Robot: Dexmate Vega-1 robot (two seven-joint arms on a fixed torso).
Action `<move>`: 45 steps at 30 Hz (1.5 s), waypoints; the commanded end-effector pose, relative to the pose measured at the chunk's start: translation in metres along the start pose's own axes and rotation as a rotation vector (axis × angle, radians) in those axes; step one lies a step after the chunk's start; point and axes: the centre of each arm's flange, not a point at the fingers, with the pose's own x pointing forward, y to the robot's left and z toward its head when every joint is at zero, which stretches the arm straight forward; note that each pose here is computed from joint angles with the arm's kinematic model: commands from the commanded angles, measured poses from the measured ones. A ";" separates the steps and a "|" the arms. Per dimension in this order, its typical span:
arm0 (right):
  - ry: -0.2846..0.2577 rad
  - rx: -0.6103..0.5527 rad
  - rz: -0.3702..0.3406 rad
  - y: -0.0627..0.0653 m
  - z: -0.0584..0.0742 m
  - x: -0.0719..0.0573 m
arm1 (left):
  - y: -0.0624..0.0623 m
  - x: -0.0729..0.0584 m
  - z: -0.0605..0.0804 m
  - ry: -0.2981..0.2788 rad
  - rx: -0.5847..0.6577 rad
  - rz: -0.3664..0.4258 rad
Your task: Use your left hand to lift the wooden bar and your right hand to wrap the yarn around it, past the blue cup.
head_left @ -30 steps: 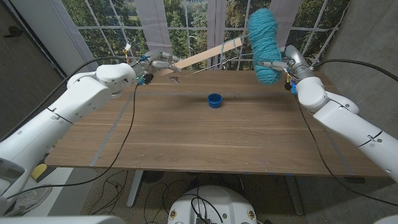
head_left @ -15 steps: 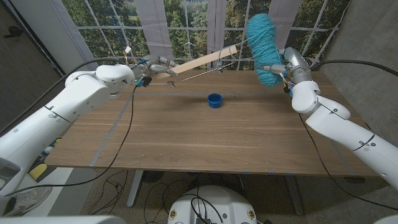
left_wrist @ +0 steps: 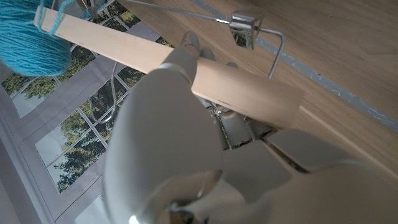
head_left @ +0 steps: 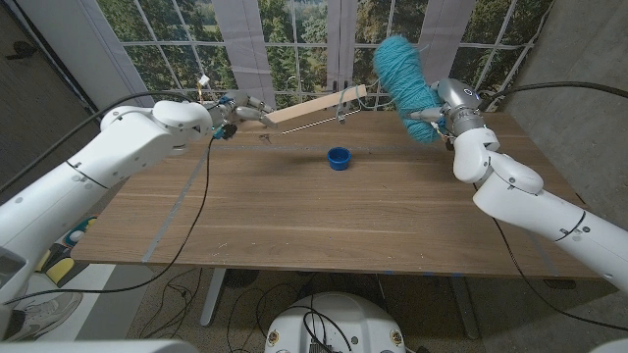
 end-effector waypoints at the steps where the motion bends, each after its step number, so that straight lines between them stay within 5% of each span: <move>1: 0.027 -0.200 0.068 0.006 0.013 -0.012 | -0.004 -0.007 -0.013 0.077 0.031 -0.020; 19: 0.059 -0.297 0.175 0.024 0.020 -0.021 | -0.010 -0.018 -0.033 0.146 0.067 -0.059; 26: 0.074 -0.301 0.226 0.035 0.018 -0.021 | -0.011 -0.023 -0.031 0.192 0.146 -0.028; 45: 0.150 -0.322 0.395 0.065 0.002 -0.013 | -0.024 -0.012 -0.038 0.278 0.260 -0.023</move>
